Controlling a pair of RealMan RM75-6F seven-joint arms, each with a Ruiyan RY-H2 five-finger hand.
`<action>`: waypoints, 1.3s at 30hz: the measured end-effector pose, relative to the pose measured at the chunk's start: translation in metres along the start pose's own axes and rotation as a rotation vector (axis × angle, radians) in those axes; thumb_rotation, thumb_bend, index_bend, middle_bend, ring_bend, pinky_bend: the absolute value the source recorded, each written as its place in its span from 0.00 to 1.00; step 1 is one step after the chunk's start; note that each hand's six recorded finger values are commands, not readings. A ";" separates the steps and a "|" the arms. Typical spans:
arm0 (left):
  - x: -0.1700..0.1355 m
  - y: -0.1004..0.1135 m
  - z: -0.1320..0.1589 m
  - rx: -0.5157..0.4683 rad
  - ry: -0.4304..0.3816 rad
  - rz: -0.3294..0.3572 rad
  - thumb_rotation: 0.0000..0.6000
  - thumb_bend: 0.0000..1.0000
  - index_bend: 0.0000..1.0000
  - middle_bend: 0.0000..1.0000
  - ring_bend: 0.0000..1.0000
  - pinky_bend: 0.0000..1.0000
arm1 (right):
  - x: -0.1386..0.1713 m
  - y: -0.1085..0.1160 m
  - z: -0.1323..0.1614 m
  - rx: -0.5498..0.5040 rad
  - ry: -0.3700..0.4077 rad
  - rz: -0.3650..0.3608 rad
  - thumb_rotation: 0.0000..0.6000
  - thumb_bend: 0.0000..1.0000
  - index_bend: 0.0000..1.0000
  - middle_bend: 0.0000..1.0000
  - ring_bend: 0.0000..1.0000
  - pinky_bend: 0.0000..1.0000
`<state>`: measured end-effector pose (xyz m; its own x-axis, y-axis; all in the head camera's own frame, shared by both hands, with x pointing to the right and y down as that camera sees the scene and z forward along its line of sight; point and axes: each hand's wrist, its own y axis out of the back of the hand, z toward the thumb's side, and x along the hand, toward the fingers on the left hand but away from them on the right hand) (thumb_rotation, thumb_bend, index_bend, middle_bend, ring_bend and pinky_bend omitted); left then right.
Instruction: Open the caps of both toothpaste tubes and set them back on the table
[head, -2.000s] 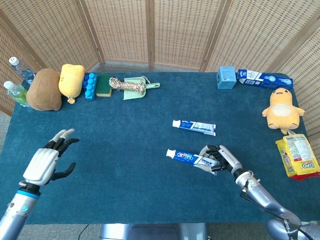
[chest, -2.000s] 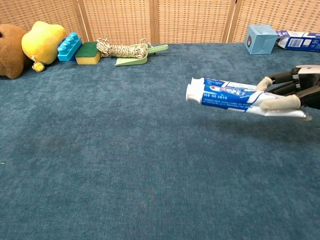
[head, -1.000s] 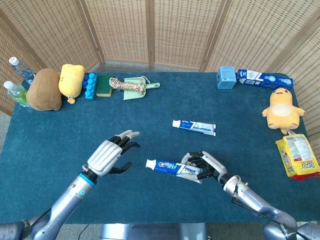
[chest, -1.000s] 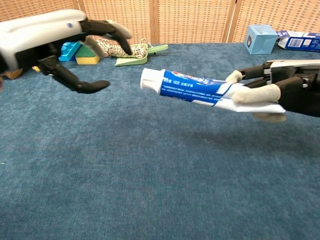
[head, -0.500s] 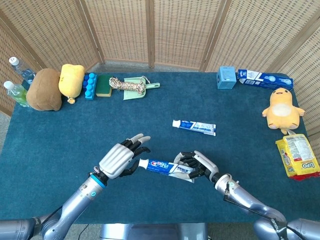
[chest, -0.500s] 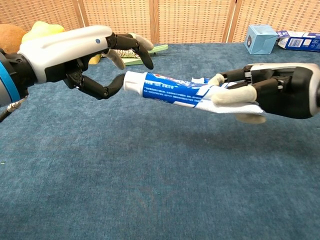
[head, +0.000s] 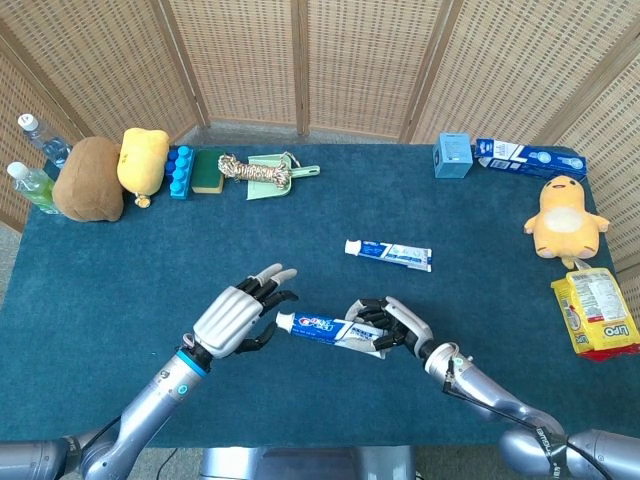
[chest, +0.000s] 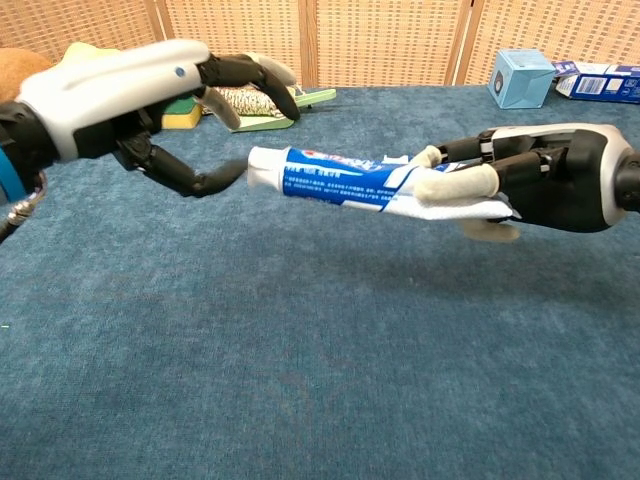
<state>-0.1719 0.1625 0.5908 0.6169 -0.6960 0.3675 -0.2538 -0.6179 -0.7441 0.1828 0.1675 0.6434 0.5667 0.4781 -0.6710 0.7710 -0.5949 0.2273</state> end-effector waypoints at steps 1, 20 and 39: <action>-0.001 0.002 -0.001 0.001 0.002 0.004 1.00 0.32 0.22 0.08 0.04 0.23 | 0.000 0.002 0.000 -0.005 -0.002 -0.004 1.00 0.64 0.89 0.74 0.75 0.87; 0.002 0.001 0.003 -0.004 -0.011 0.010 1.00 0.32 0.26 0.09 0.03 0.23 | 0.002 0.001 0.007 -0.091 0.005 0.018 1.00 0.64 0.89 0.74 0.75 0.87; 0.011 0.004 0.013 -0.024 -0.029 0.053 1.00 0.32 0.37 0.15 0.07 0.25 | 0.012 -0.006 0.008 -0.093 0.016 0.057 1.00 0.64 0.89 0.74 0.75 0.87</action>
<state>-0.1563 0.1569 0.5845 0.6231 -0.7174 0.3116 -0.3040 -0.5892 -0.7486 0.1826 0.1715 0.6285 0.6147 0.4555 -0.6440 0.7603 -0.5595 0.3299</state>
